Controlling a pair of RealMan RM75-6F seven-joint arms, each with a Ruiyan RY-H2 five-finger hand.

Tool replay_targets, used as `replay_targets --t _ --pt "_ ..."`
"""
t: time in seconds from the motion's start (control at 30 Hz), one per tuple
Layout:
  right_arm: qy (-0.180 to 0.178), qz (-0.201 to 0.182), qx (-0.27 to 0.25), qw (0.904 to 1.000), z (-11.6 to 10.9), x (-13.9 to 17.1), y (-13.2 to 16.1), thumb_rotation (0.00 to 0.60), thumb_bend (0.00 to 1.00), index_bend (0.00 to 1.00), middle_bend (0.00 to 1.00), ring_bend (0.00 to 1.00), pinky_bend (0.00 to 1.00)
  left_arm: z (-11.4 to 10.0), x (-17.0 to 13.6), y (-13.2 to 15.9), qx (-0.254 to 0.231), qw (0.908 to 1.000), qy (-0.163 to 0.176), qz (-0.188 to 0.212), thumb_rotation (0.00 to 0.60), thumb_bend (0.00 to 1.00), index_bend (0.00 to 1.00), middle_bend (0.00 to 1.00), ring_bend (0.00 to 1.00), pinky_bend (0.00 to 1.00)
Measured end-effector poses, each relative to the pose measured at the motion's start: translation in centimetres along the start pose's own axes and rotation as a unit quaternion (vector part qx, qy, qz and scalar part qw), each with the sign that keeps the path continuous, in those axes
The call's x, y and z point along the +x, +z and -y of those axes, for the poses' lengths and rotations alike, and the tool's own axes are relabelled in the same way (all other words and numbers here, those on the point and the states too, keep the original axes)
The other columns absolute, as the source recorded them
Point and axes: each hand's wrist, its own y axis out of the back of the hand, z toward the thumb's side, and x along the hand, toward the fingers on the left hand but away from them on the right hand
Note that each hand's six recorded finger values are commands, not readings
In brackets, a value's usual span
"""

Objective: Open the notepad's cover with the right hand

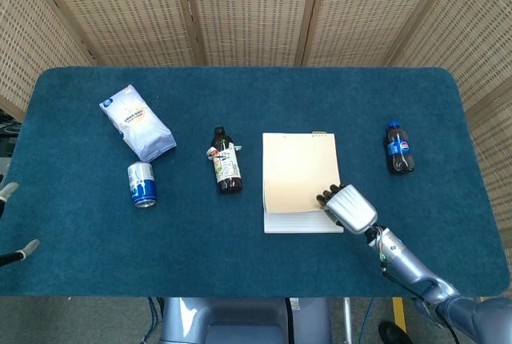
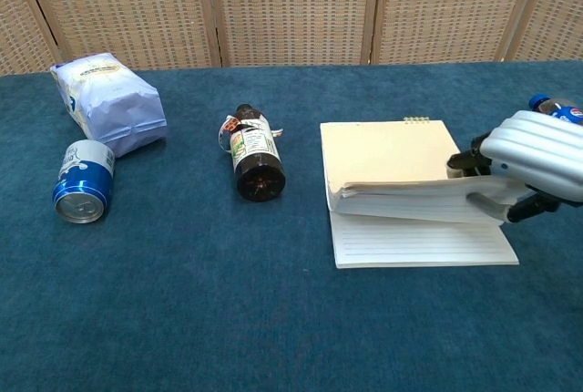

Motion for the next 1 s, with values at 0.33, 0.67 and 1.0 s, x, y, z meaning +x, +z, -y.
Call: replay_targets --t 0.33,0.67,1.0 --pt "0.009 -0.035 -0.006 0.9993 -1.8 5.1 0.6 0.6 0.67 0.64 0.65 0.54 0.67 0.0 -0.2 0.1 0.0 1.0 0.002 0.002 0.6 0.0 0.0 0.0 0.0 0.0" --pt "0.023 -0.089 -0.005 0.9958 -3.8 10.3 1.7 0.6 0.67 0.64 0.65 0.54 0.67 0.1 -0.3 0.3 0.002 1.0 0.001 0.003 0.6 0.0 0.0 0.0 0.0 0.0" --pt "0.003 -0.158 -0.001 0.9875 -5.2 13.0 2.4 0.6 0.67 0.64 0.65 0.54 0.67 0.2 -0.4 0.3 0.003 1.0 0.0 0.003 0.6 0.0 0.0 0.0 0.0 0.0"
